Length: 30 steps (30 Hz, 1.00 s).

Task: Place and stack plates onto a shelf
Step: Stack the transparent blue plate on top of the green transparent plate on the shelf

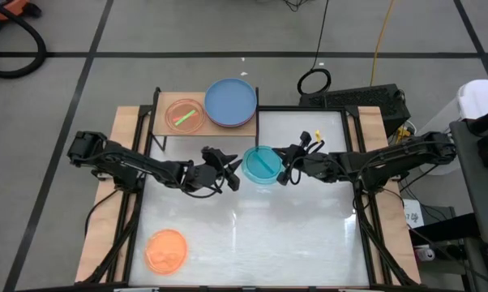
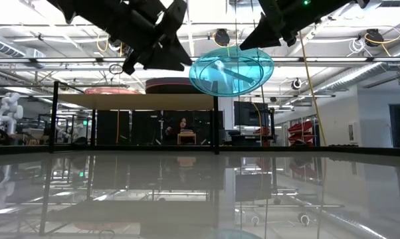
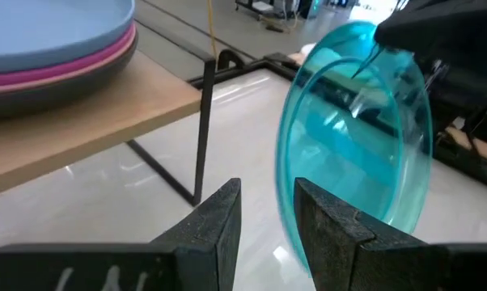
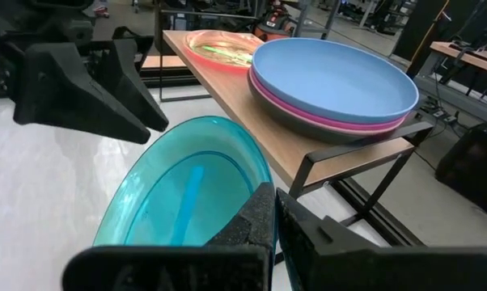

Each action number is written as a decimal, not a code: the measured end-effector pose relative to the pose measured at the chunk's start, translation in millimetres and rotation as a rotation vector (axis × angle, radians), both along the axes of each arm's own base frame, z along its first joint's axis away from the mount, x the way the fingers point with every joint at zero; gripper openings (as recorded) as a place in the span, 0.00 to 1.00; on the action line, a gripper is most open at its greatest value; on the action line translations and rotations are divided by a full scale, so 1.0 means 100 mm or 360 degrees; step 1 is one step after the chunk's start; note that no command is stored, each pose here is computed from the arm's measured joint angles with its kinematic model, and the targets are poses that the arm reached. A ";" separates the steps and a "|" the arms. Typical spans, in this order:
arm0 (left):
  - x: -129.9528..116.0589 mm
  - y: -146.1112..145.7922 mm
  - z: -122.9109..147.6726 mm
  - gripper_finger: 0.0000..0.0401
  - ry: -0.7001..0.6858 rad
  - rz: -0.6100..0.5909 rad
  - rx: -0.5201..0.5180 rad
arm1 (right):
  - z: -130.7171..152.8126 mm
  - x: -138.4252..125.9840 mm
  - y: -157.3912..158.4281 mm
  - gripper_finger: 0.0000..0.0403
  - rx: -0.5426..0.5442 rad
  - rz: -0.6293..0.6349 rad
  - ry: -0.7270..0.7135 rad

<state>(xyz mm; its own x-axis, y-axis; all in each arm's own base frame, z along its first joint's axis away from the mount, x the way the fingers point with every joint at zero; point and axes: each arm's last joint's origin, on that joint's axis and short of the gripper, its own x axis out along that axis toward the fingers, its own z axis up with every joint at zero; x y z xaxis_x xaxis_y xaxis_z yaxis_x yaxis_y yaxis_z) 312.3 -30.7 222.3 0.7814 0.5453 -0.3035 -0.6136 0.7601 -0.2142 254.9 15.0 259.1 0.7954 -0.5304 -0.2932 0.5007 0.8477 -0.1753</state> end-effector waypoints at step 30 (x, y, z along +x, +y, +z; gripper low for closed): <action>0.02 0.02 -0.01 0.30 -0.0016 0.0009 -0.0001 | 0.00 0.00 0.00 0.00 0.0014 0.0005 -0.0013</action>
